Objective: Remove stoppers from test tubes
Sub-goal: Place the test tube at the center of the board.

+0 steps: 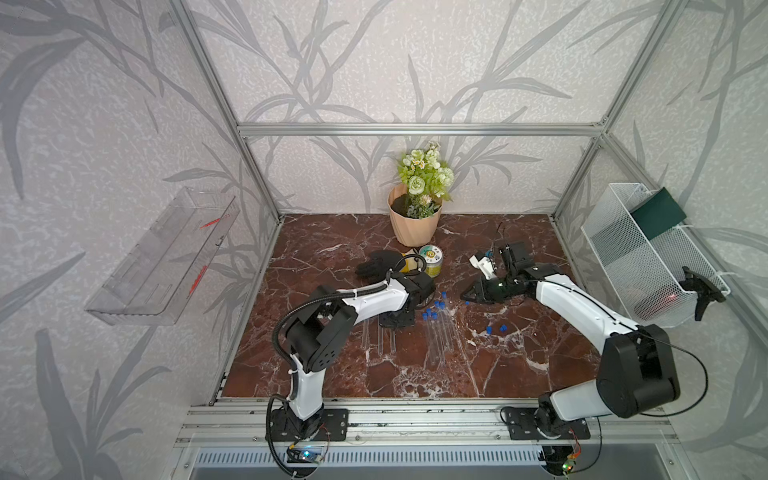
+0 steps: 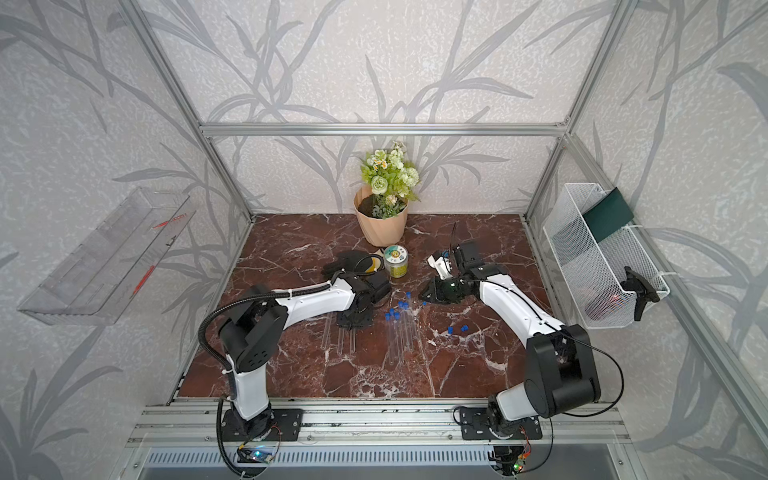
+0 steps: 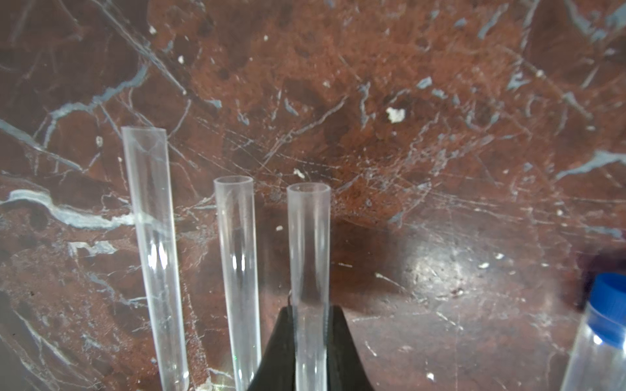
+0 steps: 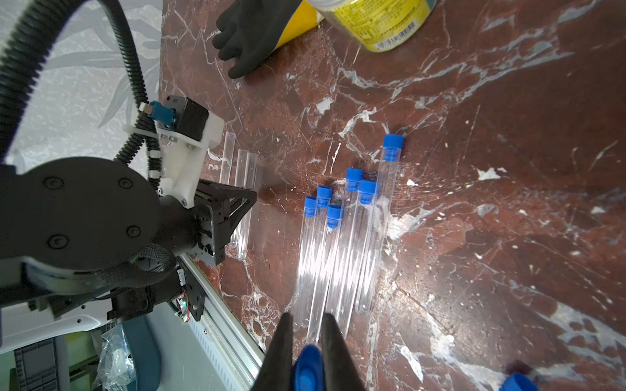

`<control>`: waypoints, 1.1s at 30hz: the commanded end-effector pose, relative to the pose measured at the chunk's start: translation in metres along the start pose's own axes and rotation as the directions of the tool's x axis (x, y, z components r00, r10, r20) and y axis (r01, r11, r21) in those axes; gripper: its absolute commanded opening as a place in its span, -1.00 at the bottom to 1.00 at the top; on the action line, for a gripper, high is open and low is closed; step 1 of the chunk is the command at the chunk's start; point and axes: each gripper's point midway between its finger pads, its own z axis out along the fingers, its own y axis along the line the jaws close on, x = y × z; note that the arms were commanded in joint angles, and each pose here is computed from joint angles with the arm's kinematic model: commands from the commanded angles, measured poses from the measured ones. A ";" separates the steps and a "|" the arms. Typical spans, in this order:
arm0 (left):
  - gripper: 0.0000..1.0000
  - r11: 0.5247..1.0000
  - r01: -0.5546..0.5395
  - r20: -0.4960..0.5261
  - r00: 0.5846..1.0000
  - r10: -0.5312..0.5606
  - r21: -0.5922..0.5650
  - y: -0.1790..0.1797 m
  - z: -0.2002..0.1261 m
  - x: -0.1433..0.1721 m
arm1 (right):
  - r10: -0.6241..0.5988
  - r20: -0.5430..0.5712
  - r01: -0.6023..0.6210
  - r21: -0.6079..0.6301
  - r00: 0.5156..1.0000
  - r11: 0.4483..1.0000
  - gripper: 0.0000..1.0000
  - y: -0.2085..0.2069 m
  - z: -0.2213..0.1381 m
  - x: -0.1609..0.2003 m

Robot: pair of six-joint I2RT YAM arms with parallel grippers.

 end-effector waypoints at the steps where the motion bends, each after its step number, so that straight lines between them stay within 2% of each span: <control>1: -0.92 1.000 0.005 -0.011 1.000 -0.005 -0.020 0.002 0.003 0.000 | -0.019 0.008 0.019 0.007 1.000 1.000 -1.00 0.003 -0.006 0.001; 7: -0.84 1.000 0.005 -0.023 1.000 -0.006 -0.023 0.002 0.008 0.003 | -0.022 0.008 0.022 0.014 1.000 1.000 -1.00 0.003 -0.006 0.000; 17: -0.38 1.000 0.005 -0.021 1.000 -0.006 -0.017 0.002 0.008 0.003 | -0.024 0.006 0.024 0.017 1.000 1.000 -1.00 0.002 -0.006 0.000; 20: -0.33 1.000 0.000 -0.018 1.000 -0.001 -0.017 0.002 0.005 0.002 | -0.022 0.006 0.022 0.018 1.000 1.000 -1.00 0.001 -0.006 0.000; 28: -0.21 0.999 -0.022 -0.002 1.000 0.022 -0.040 0.007 -0.015 -0.004 | -0.015 0.020 0.014 0.012 1.000 1.000 -1.00 -0.002 -0.009 0.002; 33: -0.02 0.999 -0.024 0.020 0.999 0.025 -0.035 0.008 -0.035 -0.003 | -0.011 0.037 0.011 0.012 0.999 1.000 -1.00 -0.007 -0.015 0.006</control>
